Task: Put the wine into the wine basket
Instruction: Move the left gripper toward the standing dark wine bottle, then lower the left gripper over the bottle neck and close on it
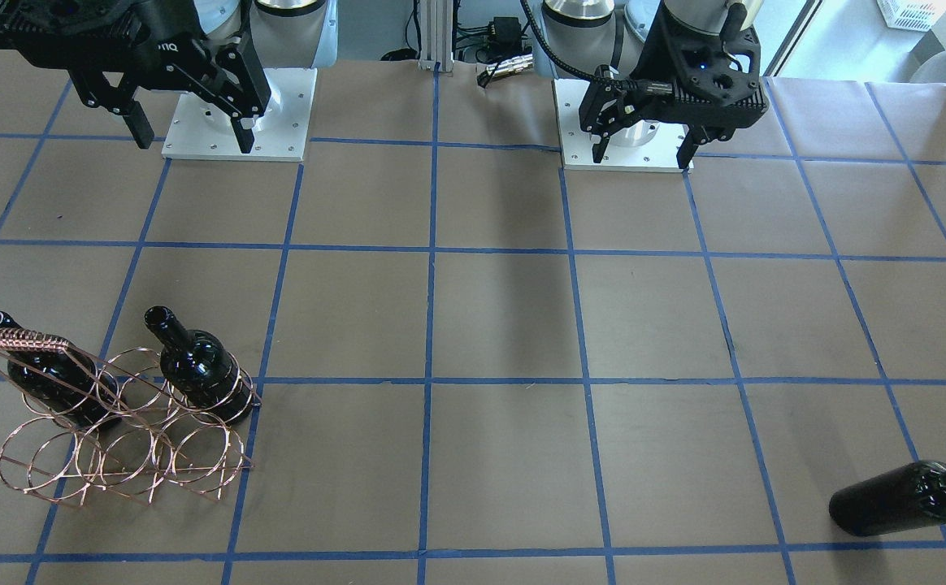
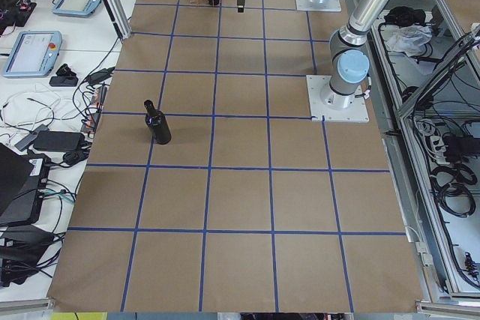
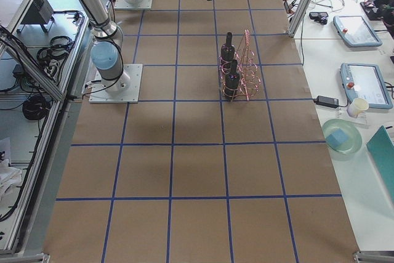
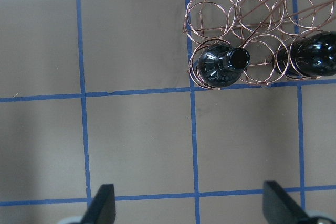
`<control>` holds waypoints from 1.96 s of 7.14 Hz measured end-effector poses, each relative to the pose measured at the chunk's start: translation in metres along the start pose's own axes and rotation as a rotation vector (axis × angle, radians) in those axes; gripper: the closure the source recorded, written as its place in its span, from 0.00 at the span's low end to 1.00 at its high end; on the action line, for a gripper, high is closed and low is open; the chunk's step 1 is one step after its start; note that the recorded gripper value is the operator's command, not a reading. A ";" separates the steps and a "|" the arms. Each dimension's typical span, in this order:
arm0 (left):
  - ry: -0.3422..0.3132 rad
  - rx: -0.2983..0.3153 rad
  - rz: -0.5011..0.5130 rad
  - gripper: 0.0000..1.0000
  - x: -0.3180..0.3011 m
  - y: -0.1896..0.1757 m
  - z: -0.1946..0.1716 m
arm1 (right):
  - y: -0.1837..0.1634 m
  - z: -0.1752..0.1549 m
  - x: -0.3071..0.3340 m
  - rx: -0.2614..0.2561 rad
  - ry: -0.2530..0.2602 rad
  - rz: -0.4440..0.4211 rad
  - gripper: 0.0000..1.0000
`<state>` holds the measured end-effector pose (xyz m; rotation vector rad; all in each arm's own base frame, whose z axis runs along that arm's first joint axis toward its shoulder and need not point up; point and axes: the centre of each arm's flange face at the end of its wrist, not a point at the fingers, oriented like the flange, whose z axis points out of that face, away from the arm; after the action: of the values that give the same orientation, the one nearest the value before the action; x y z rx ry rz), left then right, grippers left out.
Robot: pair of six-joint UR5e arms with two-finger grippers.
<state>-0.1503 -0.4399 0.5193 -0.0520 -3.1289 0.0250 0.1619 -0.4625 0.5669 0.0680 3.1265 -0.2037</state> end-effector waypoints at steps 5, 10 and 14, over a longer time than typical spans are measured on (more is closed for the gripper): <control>0.002 0.049 -0.047 0.00 -0.024 -0.015 -0.005 | 0.000 0.000 0.000 0.000 -0.001 0.000 0.00; -0.010 0.092 -0.148 0.00 -0.231 -0.065 -0.023 | 0.000 0.000 0.000 0.000 -0.002 0.000 0.00; -0.040 0.151 -0.082 0.00 -0.318 -0.154 0.015 | 0.000 0.000 0.000 0.000 -0.003 0.000 0.00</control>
<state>0.1623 -0.6051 0.5034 0.0794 -3.1543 0.2641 0.1622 -0.4624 0.5670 0.0678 3.1236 -0.2034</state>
